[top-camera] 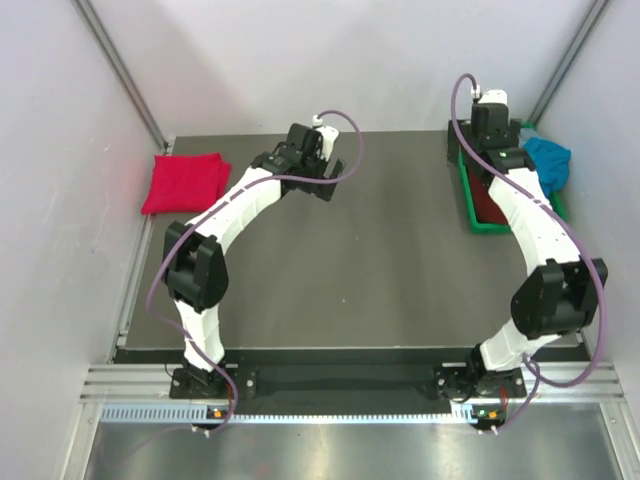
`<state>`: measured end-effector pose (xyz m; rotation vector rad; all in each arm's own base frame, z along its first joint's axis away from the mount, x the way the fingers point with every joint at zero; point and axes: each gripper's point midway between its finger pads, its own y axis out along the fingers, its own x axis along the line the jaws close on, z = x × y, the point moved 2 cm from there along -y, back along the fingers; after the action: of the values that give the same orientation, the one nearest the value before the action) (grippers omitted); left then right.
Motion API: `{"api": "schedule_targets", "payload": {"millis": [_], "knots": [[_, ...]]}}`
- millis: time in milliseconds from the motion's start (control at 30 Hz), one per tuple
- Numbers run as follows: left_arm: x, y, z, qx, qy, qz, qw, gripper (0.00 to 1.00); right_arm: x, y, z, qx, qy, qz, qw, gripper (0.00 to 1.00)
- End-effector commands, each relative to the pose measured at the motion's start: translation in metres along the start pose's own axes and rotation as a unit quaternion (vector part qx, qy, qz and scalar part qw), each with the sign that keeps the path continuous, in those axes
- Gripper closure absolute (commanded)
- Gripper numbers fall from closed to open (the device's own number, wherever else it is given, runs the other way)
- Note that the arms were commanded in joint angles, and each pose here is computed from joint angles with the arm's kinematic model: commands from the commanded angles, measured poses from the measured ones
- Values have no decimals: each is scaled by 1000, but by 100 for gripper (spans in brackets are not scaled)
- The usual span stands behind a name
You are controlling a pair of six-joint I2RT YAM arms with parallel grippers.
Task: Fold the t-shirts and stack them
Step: Grab the tshirt from the pile
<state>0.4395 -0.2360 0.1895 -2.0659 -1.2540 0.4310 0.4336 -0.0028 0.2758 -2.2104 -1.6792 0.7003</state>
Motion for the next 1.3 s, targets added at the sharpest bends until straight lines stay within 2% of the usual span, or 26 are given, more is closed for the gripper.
{"api": "schedule_targets", "payload": {"millis": [0, 33, 67, 100, 233, 367, 467, 667, 900, 1100, 1267], "knots": [[32, -46, -72, -132, -24, -73, 988, 1, 0, 13, -41, -52, 11, 19, 998, 0], [38, -49, -87, -151, -44, -92, 983, 1, 1, 26, -37, -35, -2, 32, 999, 0], [37, -49, -93, -158, -44, -91, 982, 1, -5, 23, -57, -53, -2, 38, 998, 0], [36, -53, -103, -165, -32, -88, 982, 1, -10, 31, -55, -46, -28, 50, 997, 0], [26, -28, -91, -135, 13, -55, 989, 1, -20, 53, -53, -41, -30, 46, 998, 0], [28, -8, -81, -111, -11, -71, 991, 1, -53, 80, -47, -22, 10, 101, 995, 0], [23, 1, -70, -93, 7, -52, 994, 1, -103, 101, -39, -13, 32, 155, 987, 0], [24, 26, -38, -48, 11, -60, 997, 5, -126, 134, -18, 20, 49, 128, 990, 0], [29, 36, -40, -49, 31, -79, 995, 8, -96, 164, 24, 82, 56, 31, 995, 7], [28, 47, -30, -34, 34, -86, 995, 8, -59, 158, 41, 106, 63, -63, 990, 14], [26, 55, -28, -33, 29, -82, 996, 8, -40, 157, 54, 126, 61, -110, 984, 21]]}}
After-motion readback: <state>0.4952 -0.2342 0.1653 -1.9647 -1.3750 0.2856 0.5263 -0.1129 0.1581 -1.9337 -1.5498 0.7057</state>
